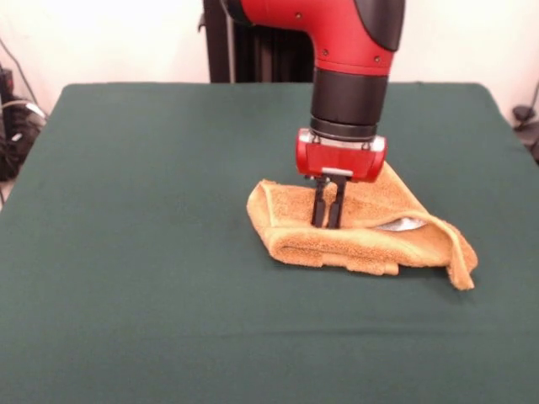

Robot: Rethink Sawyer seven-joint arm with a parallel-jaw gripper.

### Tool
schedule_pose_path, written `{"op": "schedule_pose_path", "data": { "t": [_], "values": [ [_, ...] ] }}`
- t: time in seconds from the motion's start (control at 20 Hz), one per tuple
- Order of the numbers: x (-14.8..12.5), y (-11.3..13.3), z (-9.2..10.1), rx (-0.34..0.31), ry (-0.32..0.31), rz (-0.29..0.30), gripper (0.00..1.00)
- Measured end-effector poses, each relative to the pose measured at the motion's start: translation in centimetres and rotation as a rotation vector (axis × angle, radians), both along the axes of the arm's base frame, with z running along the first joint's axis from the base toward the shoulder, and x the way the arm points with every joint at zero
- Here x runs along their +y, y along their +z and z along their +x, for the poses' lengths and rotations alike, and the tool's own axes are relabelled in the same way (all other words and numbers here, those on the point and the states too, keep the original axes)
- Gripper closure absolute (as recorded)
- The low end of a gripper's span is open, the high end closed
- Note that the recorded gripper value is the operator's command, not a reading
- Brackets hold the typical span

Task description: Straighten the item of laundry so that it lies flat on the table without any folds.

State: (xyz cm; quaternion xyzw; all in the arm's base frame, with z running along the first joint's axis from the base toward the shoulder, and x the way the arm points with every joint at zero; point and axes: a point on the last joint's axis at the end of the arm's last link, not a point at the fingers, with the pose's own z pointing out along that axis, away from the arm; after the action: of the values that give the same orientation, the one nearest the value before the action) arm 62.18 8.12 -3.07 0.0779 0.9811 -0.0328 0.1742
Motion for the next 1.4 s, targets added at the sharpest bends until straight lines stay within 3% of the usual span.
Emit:
{"op": "schedule_pose_path", "data": {
  "t": [0.55, 0.85, 1.0, 1.4],
  "values": [
    [-1.2, 2.3, -0.6, 0.141, -0.021, 0.032, 1.00],
    [-1.4, 7.5, -0.3, 0.161, -0.026, 0.046, 1.00],
    [-1.5, 11.2, -0.5, 0.162, -0.026, 0.031, 1.00],
    [-0.3, 17.6, -1.4, 0.148, -0.022, 0.010, 1.00]
  ]
}}
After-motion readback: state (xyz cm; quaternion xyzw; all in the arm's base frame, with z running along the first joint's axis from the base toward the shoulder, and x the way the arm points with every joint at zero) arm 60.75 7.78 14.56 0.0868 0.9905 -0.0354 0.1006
